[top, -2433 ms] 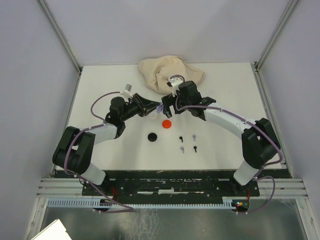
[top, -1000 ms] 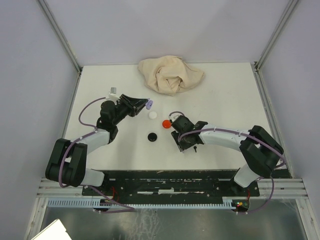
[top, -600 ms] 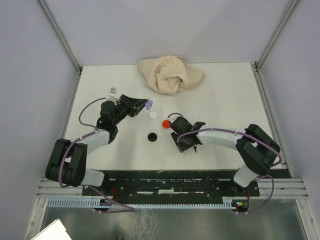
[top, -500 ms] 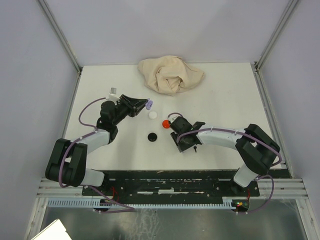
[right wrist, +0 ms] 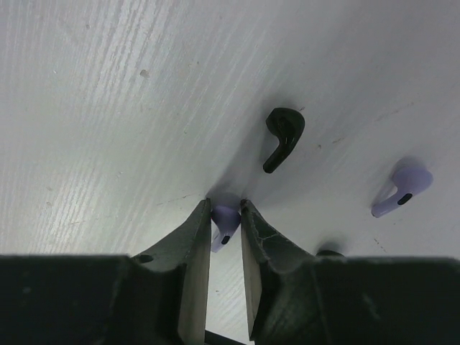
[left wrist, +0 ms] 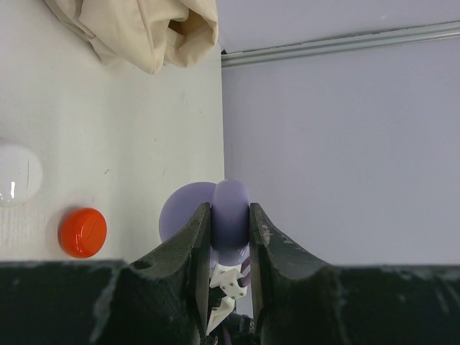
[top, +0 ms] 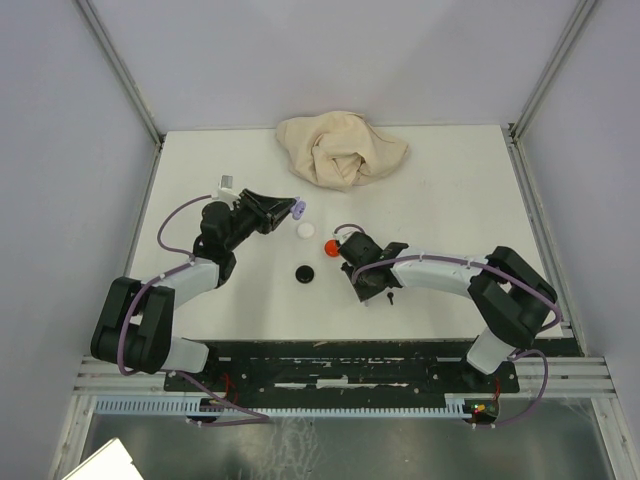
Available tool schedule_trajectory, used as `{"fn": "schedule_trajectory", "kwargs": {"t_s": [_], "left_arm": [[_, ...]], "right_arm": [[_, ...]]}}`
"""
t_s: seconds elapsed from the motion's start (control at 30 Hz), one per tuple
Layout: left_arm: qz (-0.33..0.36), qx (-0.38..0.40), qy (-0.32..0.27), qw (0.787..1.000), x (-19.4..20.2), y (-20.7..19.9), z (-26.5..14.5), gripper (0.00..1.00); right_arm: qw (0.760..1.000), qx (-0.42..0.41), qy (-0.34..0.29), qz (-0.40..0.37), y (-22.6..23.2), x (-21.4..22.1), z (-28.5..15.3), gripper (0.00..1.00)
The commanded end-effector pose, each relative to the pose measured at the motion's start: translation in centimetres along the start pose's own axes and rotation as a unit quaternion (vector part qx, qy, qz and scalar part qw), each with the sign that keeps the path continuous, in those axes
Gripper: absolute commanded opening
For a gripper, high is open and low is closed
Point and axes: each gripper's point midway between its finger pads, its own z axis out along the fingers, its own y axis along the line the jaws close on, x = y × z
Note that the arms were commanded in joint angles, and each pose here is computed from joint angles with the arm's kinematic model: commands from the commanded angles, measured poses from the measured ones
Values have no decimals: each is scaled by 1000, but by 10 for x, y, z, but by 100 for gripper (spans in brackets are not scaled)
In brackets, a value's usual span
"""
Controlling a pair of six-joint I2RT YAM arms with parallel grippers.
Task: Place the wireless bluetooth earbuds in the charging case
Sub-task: Pick up the earbud from the center of the board.
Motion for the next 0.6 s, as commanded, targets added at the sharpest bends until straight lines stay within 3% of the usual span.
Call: {"fn": "schedule_trajectory", "kwargs": {"t_s": [0.0, 0.17, 0.27, 0.43, 0.57], "left_arm": [[-9, 23, -7, 1000, -4, -15, -1, 3], [-10, 24, -3, 1000, -3, -15, 0, 3], [-14, 25, 0, 1000, -1, -14, -1, 3], [-22, 25, 10, 999, 3, -14, -1, 3], [-42, 25, 37, 998, 12, -14, 2, 3]], "right_arm": [[1000, 6, 1, 3, 2, -3, 0, 25], [1000, 16, -18, -6, 0, -18, -11, 11], [997, 19, -65, -21, 0, -49, -29, 6], [979, 28, -194, -49, 3, -127, -78, 4], [941, 32, -330, -68, 5, -190, -131, 5]]}}
